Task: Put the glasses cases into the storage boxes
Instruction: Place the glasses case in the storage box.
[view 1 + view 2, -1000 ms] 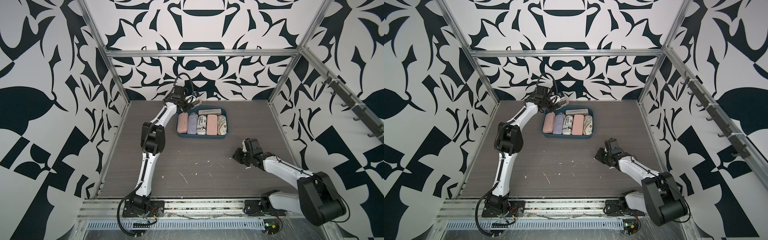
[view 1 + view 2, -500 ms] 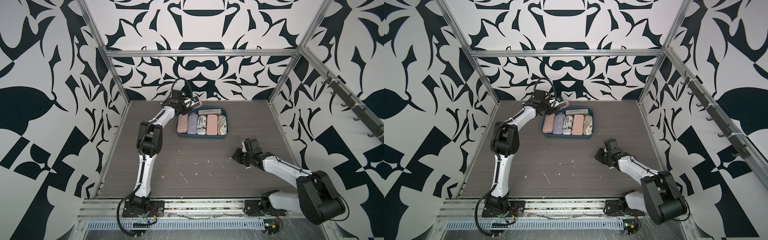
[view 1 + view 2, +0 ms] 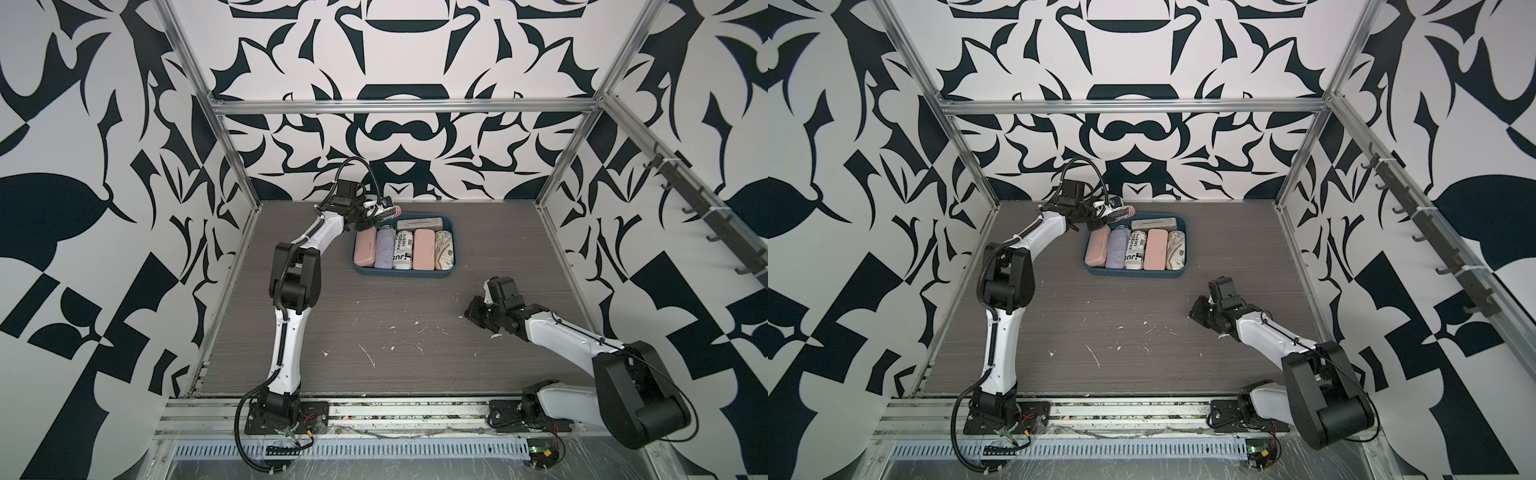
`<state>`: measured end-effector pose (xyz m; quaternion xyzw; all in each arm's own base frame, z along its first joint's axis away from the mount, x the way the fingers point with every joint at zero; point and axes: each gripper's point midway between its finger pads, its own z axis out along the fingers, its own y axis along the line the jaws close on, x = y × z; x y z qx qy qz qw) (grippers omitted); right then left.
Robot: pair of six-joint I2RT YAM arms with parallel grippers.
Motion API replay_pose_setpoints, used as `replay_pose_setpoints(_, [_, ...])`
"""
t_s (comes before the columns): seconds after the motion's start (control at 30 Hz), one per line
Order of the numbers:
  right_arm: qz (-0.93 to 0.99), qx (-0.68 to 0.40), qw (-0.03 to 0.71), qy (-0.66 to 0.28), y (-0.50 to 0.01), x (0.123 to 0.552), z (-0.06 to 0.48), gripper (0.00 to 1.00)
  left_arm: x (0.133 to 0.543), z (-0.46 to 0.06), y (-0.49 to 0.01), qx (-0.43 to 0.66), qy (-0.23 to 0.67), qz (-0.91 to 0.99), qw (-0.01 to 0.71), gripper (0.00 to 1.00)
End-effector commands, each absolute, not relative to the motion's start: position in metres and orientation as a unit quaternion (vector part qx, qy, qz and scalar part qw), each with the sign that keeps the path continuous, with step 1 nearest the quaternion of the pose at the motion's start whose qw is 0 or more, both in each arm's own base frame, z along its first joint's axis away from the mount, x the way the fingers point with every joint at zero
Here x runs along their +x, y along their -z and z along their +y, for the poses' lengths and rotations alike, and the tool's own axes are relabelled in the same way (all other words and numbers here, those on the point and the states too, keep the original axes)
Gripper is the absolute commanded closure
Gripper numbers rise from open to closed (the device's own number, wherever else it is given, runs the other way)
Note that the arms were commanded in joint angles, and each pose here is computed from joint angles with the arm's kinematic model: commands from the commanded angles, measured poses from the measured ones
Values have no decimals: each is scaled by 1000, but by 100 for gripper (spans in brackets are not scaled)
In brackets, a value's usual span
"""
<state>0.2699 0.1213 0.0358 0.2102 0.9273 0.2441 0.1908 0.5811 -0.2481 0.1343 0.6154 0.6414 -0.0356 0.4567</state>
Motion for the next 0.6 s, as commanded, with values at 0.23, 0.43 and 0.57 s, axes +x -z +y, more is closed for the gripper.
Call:
replay_pose_setpoints(0.23, [924, 207, 202, -251, -42, 277, 125, 100, 546, -252, -129, 639, 87, 635, 425, 69])
replay_pose_setpoints(0.43, [925, 204, 195, -254, -40, 279, 129, 100, 546, -250, -127, 638, 82, 640, 421, 68])
replay_pose_setpoints(0.57, [925, 203, 196, -256, -40, 280, 131, 100, 547, -249, -129, 634, 76, 641, 426, 56])
